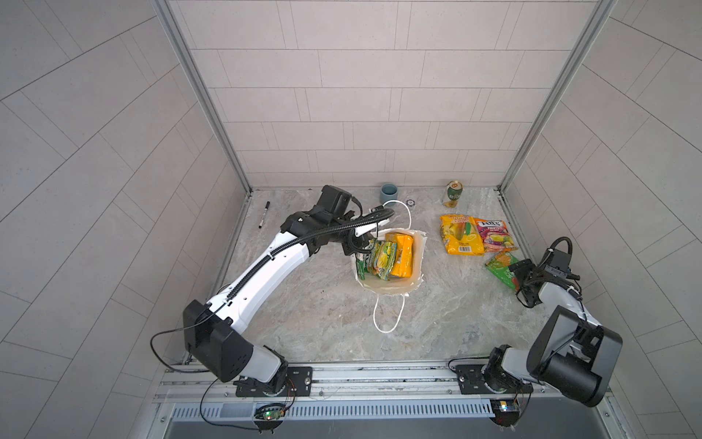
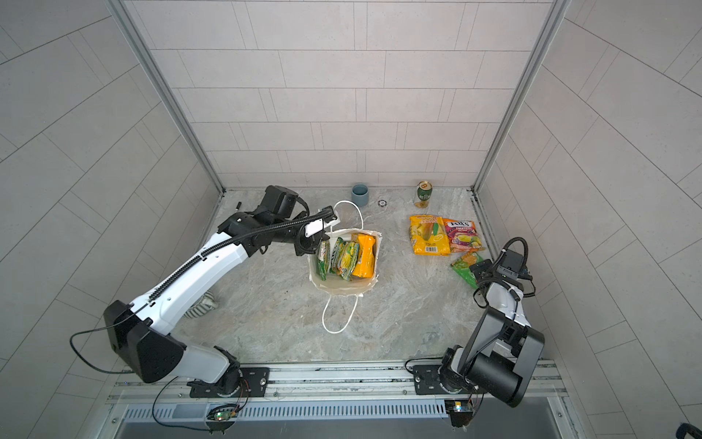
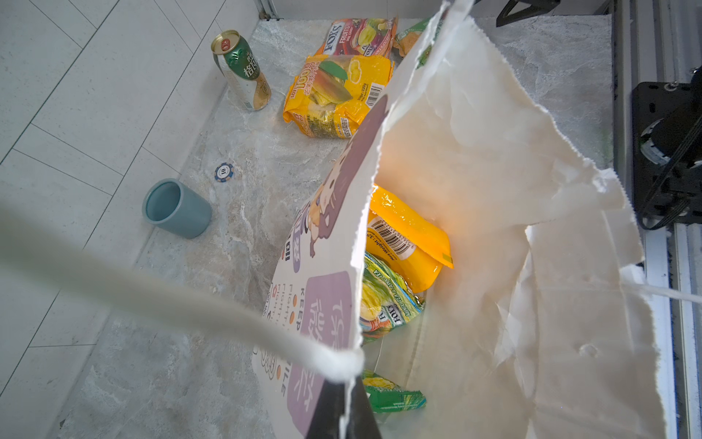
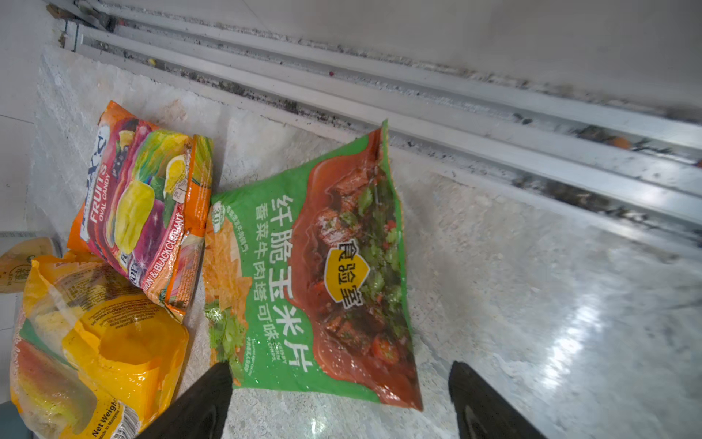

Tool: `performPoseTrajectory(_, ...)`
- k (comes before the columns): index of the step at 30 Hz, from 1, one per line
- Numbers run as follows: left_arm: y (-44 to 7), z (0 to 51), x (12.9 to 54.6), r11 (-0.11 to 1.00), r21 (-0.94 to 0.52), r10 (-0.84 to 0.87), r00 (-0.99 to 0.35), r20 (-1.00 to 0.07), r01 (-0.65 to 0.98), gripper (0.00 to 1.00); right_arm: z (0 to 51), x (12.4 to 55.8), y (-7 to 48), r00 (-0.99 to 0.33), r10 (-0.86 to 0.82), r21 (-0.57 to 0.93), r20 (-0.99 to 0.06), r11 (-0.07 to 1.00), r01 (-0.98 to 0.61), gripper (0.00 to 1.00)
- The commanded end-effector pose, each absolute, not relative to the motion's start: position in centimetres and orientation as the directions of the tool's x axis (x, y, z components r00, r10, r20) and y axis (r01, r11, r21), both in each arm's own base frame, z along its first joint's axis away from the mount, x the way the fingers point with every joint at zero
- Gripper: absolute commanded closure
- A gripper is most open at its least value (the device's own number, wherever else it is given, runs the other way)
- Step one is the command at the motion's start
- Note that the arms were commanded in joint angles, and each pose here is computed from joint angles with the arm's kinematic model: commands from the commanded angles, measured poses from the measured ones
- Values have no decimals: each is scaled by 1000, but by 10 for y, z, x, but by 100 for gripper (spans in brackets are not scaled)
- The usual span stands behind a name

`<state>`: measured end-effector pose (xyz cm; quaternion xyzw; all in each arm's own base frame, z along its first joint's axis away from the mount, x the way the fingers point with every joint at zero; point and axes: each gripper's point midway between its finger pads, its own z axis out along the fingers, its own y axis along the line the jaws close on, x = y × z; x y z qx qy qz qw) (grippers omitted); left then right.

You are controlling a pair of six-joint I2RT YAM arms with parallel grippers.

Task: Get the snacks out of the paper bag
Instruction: 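Open the right gripper, release the green pack and raise it, then move the right gripper over the bag and lower it inside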

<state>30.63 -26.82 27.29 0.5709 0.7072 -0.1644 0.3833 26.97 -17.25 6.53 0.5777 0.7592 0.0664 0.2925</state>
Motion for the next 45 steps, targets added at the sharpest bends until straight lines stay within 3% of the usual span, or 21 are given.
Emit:
performPoseTrajectory(1, -276, 283, 302, 267, 203, 664, -27, -747, 942, 100, 62, 284, -162, -204, 925, 495, -320, 347, 796, 14)
performPoseTrajectory(9, -277, 282, 302, 267, 200, 664, -29, -747, 943, 100, 58, 300, -140, -269, 916, 561, -297, 395, 727, 26)
performPoseTrajectory(14, -278, 282, 301, 264, 197, 663, -29, -748, 944, 100, 49, 295, -117, -293, 922, 575, -253, 387, 721, 28)
performPoseTrajectory(19, -278, 282, 301, 263, 197, 663, -29, -748, 944, 100, 61, 284, -116, -272, 921, 548, -280, 386, 742, 27)
performPoseTrajectory(26, -280, 283, 300, 259, 191, 658, -28, -752, 947, 100, 125, 269, -131, -199, 885, 525, -422, 417, 742, 21)
performPoseTrajectory(29, -280, 283, 299, 255, 192, 658, -25, -752, 948, 100, 165, 280, -115, -211, 869, 593, -449, 466, 657, 30)
performPoseTrajectory(33, -282, 282, 295, 233, 188, 659, -12, -752, 954, 100, 235, 300, -56, -357, 713, 558, -603, 697, 450, 47)
performPoseTrajectory(36, -283, 282, 292, 213, 181, 656, -3, -755, 960, 100, 276, 307, 11, -448, 599, 564, -664, 794, 227, 58)
performPoseTrajectory(40, -282, 282, 287, 196, 198, 669, 17, -743, 960, 100, 296, 294, 87, -523, 420, 494, -742, 870, -3, 61)
performPoseTrajectory(45, -278, 281, 287, 192, 229, 688, 35, -725, 954, 100, 285, 275, 170, -584, 301, 498, -754, 842, -209, 63)
